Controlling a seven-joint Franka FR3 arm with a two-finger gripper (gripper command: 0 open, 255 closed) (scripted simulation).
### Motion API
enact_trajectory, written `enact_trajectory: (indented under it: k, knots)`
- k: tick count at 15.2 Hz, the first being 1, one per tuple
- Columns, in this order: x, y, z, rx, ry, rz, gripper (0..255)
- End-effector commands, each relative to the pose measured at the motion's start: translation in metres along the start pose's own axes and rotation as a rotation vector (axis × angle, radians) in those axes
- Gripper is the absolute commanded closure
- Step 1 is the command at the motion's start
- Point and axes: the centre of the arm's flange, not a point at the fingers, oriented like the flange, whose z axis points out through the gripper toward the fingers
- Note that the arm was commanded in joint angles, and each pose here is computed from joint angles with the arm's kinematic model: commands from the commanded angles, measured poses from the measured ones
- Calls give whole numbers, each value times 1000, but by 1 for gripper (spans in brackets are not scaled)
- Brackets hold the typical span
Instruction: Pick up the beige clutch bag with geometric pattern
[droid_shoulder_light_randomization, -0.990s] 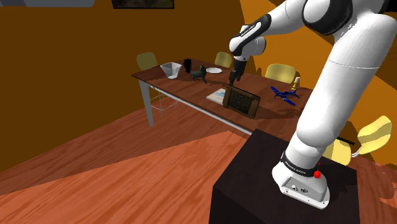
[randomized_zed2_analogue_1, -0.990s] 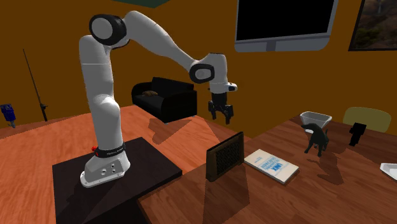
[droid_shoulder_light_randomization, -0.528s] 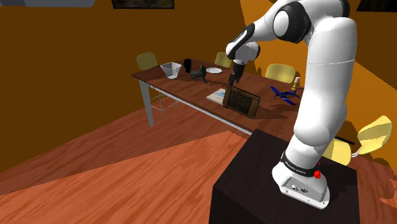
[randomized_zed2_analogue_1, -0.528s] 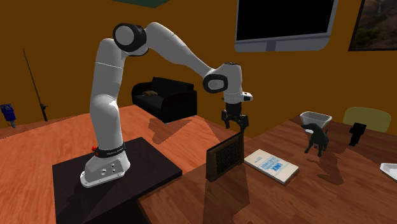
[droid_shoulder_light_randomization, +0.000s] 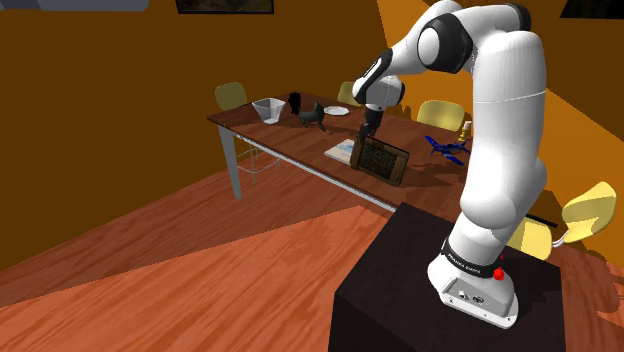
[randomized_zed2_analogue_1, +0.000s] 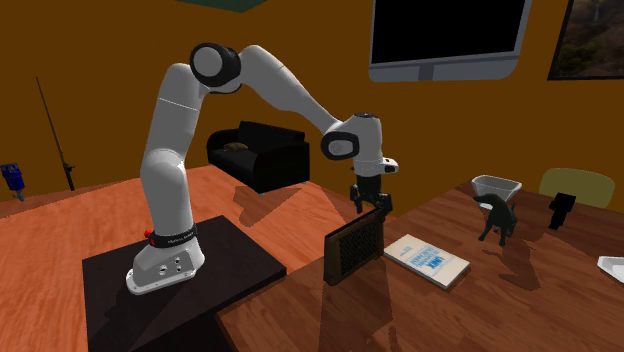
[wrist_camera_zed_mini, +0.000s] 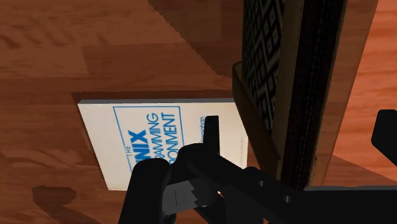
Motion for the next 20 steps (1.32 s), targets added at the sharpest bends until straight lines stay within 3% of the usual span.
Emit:
enact_trajectory:
  k: [1,2,11,20]
  knots:
    - [0,1,4,0,1,0,0]
    - [0,1,4,0,1,0,255]
    - [0,1,4,0,1,0,255]
    - [6,3,-43,0,1,0,255]
